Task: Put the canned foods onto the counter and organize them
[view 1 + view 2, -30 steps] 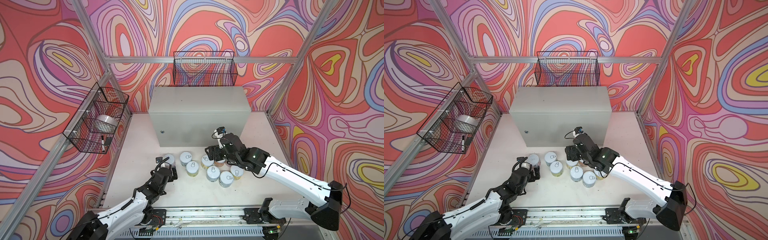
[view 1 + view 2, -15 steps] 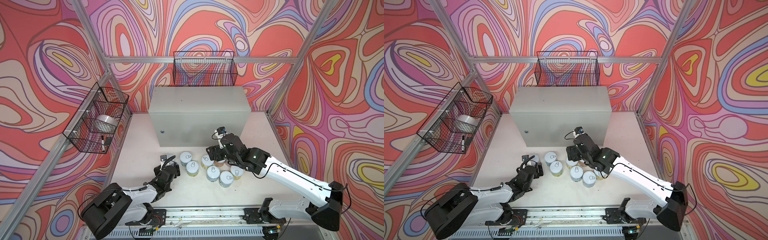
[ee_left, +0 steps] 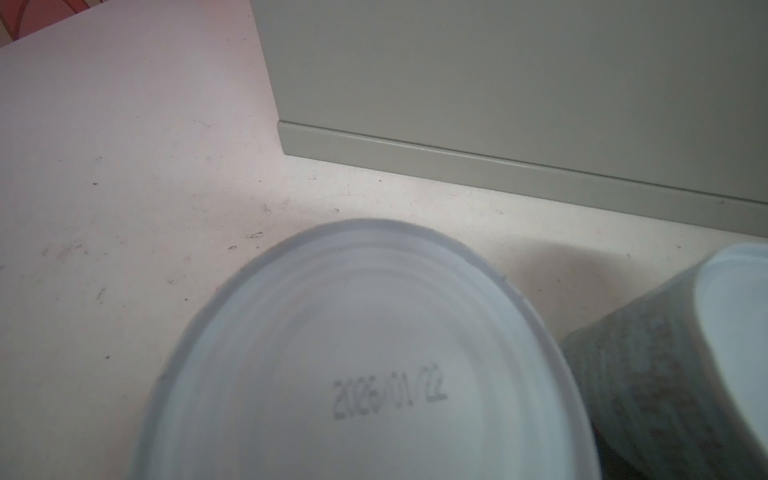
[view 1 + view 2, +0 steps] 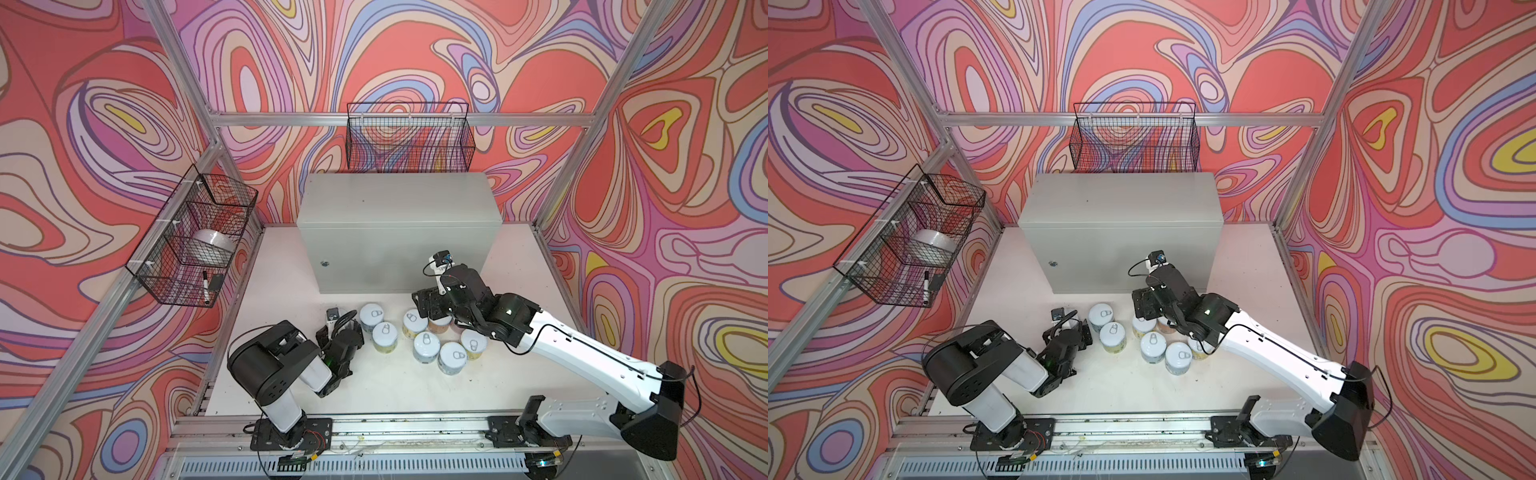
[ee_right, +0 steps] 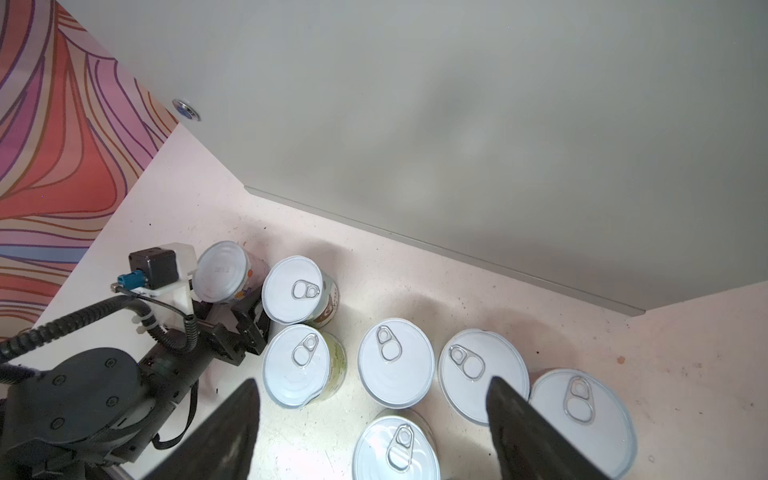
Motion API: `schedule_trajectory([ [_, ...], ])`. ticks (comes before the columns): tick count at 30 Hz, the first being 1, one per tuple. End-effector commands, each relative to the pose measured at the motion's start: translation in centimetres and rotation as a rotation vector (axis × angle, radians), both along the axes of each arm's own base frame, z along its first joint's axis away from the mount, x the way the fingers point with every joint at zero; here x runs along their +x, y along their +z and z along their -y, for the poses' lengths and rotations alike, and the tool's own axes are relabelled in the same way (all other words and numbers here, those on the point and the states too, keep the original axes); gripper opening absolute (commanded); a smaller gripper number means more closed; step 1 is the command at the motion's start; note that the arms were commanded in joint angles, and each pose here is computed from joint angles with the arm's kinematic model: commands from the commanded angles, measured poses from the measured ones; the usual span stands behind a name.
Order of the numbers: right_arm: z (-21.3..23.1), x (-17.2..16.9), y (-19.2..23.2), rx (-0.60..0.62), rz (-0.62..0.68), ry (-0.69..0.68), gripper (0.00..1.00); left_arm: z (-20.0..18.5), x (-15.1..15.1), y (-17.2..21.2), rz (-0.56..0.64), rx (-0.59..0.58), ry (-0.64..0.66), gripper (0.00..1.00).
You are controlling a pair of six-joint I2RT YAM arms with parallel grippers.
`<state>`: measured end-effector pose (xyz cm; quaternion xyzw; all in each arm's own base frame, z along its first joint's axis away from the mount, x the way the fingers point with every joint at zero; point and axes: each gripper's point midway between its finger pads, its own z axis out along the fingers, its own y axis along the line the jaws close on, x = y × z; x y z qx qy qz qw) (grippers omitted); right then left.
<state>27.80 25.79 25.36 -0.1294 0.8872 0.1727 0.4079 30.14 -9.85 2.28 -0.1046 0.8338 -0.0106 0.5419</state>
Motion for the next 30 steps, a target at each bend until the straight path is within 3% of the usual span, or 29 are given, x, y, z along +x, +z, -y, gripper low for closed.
schedule_trajectory([
  [1,-0.4,0.3,0.3,-0.012,0.012,0.000,0.88,-1.0,-0.1,1.1,0.083,-0.034,0.054,0.91],
  [17,-0.3,0.5,0.2,-0.019,0.015,-0.008,0.88,-0.9,1.7,0.0,0.047,0.024,0.098,0.73],
  [21,-0.3,0.5,0.2,-0.021,0.017,-0.005,0.88,-1.1,1.8,-0.1,0.046,0.002,0.093,0.56],
  [25,-0.3,0.7,0.4,-0.024,0.025,-0.006,0.88,-0.6,2.0,-0.3,0.016,0.009,0.073,0.14],
  [27,-0.4,0.6,0.3,-0.022,0.026,-0.006,0.88,-0.5,2.1,-0.3,-0.004,0.020,0.068,0.00],
  [30,-0.4,0.7,0.5,-0.016,0.030,-0.005,0.88,-0.5,1.7,-0.1,-0.048,0.030,0.060,0.00],
])
